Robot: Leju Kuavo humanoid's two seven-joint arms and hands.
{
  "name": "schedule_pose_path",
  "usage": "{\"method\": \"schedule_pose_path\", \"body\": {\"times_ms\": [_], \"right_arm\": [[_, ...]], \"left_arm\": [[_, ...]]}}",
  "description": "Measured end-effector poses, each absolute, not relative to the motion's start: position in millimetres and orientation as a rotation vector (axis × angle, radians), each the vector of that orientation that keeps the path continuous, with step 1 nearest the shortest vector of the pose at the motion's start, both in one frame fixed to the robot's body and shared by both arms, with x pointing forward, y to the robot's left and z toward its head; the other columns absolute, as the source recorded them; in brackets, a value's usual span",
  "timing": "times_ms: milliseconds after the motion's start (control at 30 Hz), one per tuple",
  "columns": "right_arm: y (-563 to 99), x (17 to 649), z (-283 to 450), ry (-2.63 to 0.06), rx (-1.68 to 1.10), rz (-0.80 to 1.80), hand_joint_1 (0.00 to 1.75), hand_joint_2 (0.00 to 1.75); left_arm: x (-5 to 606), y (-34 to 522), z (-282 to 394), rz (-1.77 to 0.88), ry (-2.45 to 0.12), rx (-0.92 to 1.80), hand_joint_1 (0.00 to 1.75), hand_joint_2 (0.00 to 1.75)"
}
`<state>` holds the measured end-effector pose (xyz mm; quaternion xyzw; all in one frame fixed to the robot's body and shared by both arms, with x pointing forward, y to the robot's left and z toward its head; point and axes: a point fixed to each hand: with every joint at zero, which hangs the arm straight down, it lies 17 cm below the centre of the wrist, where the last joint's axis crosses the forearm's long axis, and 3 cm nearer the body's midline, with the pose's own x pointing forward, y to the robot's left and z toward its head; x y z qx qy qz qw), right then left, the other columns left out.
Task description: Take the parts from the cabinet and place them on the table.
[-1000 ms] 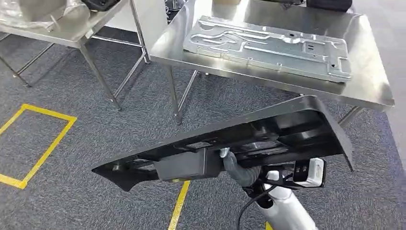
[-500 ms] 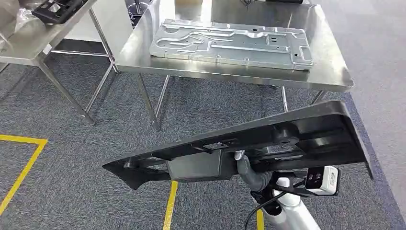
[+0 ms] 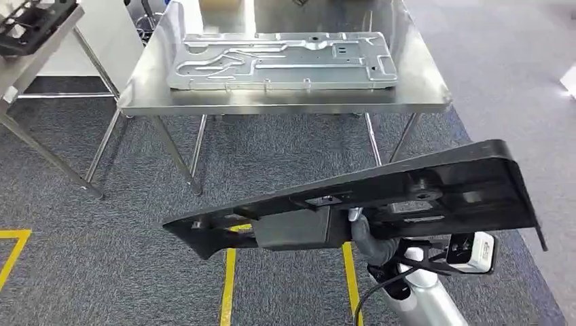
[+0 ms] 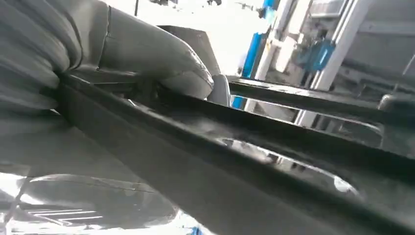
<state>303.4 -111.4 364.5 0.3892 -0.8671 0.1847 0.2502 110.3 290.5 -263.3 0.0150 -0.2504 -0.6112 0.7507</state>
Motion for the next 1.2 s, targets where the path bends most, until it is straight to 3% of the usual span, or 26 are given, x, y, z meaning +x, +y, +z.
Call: {"method": "schedule_pose_path", "body": {"times_ms": [1200], "right_arm": [[-111,298,373,-2.399,1.005,0.523,1.75,1.75]], "left_arm": [[103,286,-262,-1.380,-0.552,-0.030,0.00,0.00]]}}
